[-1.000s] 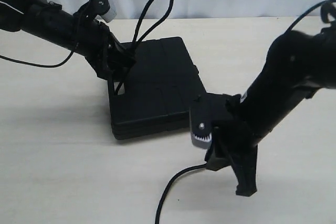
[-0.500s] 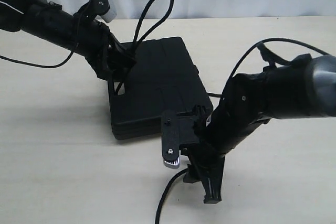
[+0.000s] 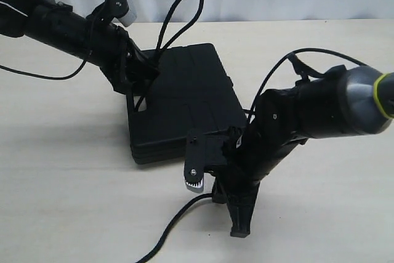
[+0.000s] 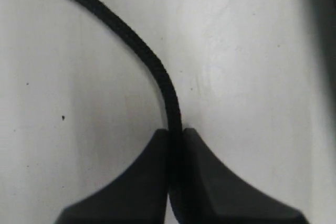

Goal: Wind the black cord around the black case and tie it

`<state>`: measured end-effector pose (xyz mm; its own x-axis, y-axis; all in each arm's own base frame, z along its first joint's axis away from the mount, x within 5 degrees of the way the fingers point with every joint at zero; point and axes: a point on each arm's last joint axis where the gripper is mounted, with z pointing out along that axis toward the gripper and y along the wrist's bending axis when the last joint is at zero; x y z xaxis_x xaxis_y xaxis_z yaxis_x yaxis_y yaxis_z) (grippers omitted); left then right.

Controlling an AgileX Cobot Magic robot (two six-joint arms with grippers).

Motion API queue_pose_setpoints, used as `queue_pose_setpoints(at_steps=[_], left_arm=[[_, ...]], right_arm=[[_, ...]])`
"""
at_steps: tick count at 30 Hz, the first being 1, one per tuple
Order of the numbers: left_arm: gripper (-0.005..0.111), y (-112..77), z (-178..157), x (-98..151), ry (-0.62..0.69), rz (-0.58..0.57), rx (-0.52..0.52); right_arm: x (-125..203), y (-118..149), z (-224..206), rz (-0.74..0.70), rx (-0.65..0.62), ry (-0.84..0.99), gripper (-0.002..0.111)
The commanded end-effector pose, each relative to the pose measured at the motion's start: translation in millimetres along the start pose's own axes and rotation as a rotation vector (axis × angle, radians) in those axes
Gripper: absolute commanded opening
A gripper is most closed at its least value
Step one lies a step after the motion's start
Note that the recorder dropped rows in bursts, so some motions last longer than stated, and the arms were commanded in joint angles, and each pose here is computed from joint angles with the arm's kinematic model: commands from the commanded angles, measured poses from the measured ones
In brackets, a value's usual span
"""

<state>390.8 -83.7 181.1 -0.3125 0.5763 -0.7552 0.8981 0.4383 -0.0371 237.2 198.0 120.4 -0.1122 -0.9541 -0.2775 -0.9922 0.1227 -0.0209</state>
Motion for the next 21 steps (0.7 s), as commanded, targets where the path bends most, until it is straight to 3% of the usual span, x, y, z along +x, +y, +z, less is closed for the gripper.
queue_pose_setpoints(at_steps=[1, 6, 12, 21], left_arm=[[0.000, -1.2, 0.6, -0.5, -0.007, -0.001, 0.015], [0.000, -1.2, 0.6, -0.5, -0.007, -0.001, 0.015], [0.000, -2.5, 0.6, -0.8, -0.011, 0.000, 0.030], [0.000, -3.6, 0.5, -0.9, -0.012, 0.034, 0.042]], right_arm=[[0.3, -1.0, -12.3, 0.031, -0.019, 0.001, 0.004], [16.4, -19.3, -60.6, 0.129, 0.074, -0.088, 0.004], [68.0, -52.7, -112.0, 0.370, 0.156, -0.269, 0.004], [140.3, -97.5, -118.2, 0.754, 0.220, -0.526, 0.004]])
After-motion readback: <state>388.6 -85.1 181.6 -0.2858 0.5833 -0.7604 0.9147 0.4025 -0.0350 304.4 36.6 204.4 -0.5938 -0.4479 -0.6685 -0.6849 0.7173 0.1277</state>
